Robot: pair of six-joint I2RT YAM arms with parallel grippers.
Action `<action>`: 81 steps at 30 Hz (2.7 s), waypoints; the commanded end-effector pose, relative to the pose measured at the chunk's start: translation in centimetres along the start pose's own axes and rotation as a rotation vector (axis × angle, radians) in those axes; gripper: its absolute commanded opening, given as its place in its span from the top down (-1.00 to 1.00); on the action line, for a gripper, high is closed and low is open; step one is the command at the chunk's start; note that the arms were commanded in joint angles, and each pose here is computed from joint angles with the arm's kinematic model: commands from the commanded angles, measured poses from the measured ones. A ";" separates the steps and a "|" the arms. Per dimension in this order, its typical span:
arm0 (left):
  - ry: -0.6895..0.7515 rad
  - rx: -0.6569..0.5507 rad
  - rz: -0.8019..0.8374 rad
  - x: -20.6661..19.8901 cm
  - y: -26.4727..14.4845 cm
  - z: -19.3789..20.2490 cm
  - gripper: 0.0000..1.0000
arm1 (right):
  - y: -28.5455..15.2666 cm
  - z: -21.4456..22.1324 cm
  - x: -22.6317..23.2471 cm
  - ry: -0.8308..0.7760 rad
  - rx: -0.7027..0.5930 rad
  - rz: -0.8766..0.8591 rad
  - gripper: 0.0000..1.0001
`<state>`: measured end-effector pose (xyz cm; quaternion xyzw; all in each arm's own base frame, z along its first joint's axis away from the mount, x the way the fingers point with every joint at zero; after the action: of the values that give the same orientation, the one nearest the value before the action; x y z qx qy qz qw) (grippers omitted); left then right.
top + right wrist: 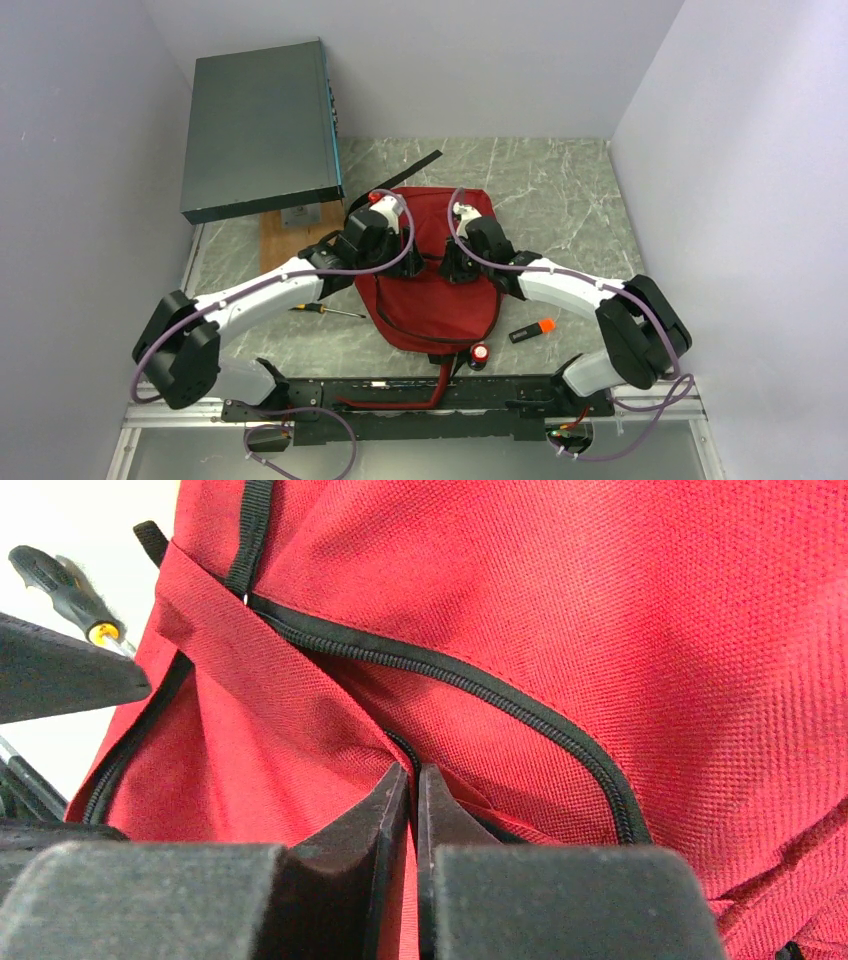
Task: Pack the student bag
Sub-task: Pick up the stationery from the center of the board, then place the stationery in the student bag.
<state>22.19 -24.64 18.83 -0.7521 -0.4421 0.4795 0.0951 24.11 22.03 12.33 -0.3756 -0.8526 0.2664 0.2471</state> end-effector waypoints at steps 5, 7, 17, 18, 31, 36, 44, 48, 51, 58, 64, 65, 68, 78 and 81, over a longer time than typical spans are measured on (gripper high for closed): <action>0.018 0.044 0.088 -2.0 3.9 -1.0 -0.16 | -0.1 2.0 -0.3 0.065 -0.016 -0.007 0.84; 0.018 0.080 0.041 -1.1 5.0 -0.5 -0.13 | -1.4 1.0 0.2 0.075 -0.003 -0.021 0.64; 0.028 0.123 -0.015 1.9 5.7 1.5 -0.09 | -11.6 -0.7 0.2 0.061 0.111 0.187 0.07; 0.033 0.120 -0.012 1.9 5.5 1.5 -0.09 | -12.4 0.2 0.7 0.081 0.142 0.185 0.05; 0.004 0.147 0.073 1.6 5.6 2.3 -0.05 | -16.1 9.0 5.5 0.130 0.479 0.138 -0.22; 0.002 0.135 0.074 1.5 5.4 2.1 -0.05 | -14.9 9.5 6.5 0.088 0.516 0.113 -0.24; -0.001 0.130 0.076 1.5 5.1 2.1 -0.05 | -13.0 10.0 6.6 0.014 0.504 0.183 -0.12; -0.004 0.134 0.074 1.5 5.1 2.2 -0.05 | -12.1 10.2 6.8 0.003 0.483 0.187 -0.02; -0.006 0.131 0.074 1.5 5.1 2.2 -0.05 | -11.9 10.4 6.5 0.002 0.480 0.210 0.12; 0.000 0.124 0.074 1.4 4.9 2.0 -0.07 | -12.7 11.8 5.8 0.011 0.509 0.219 0.66; 0.023 0.094 0.121 0.3 3.4 1.1 -0.18 | -17.6 6.4 6.3 -0.044 0.352 0.202 1.00; 0.029 0.076 0.135 -0.2 3.0 0.7 -0.19 | -18.6 5.2 6.3 -0.055 0.316 0.203 1.00; 0.053 0.012 0.159 -1.5 1.5 -0.8 -0.24 | -20.1 2.8 5.9 -0.085 0.281 0.227 1.00; 0.391 -0.075 0.073 -3.9 0.9 -6.0 -0.48 | -19.1 -2.7 2.8 -0.005 0.039 0.213 1.00; 0.511 0.005 0.009 -3.4 3.0 -6.4 -0.45 | -18.5 -3.4 1.9 0.019 0.019 0.210 1.00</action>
<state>26.76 -26.84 24.44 -0.8394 -0.4021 0.3522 0.0981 13.86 13.02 25.89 -0.4806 -0.7658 0.3440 0.2536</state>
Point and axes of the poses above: each gripper's point midway between its finger pads, its own y axis out along the fingers, its own x axis along the line the jaws close on, z = x × y, the point moved 7 cm from there along -y, back along the fingers, and after that the axes turned 15 degrees about -y, right-handed, at the moved point
